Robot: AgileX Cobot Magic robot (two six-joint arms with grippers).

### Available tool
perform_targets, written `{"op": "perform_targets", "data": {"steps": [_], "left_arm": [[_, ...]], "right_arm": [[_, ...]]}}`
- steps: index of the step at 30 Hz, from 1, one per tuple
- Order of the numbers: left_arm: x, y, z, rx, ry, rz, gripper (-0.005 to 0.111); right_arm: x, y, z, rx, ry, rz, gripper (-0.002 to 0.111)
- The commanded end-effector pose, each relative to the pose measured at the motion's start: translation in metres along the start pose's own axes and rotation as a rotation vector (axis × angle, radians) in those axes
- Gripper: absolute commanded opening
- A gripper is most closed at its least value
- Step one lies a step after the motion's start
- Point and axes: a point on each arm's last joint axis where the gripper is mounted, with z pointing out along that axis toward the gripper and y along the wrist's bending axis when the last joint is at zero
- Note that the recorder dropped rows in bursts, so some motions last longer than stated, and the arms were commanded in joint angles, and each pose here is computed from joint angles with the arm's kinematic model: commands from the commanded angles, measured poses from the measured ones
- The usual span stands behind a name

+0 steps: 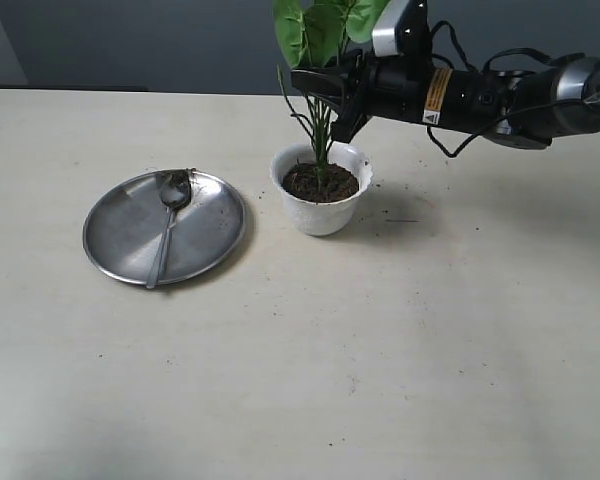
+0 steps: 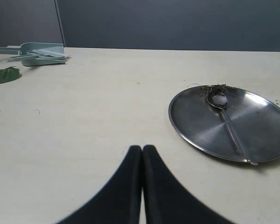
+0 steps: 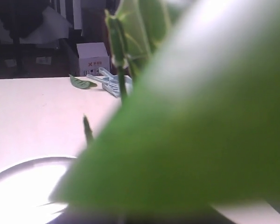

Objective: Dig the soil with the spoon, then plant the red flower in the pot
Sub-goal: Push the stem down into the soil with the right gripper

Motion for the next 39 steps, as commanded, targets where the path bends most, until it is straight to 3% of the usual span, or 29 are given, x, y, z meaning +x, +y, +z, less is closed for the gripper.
{"op": "perform_targets", "data": {"steps": [1,22,39], "left_arm": [[0.001,0.000,0.000,0.006,-0.007,-0.006,0.000],[0.001,0.000,0.000,0.006,-0.007,-0.006,0.000],[0.001,0.000,0.000,0.006,-0.007,-0.006,0.000]], "right_arm": [[0.013,0.001,0.001,-0.033,-0.012,0.052,-0.001],[0.028,0.013,0.000,-0.159,0.096,0.104,-0.001],[0.041,0.010,-0.002,-0.114,0.231,0.113,-0.001]]}}
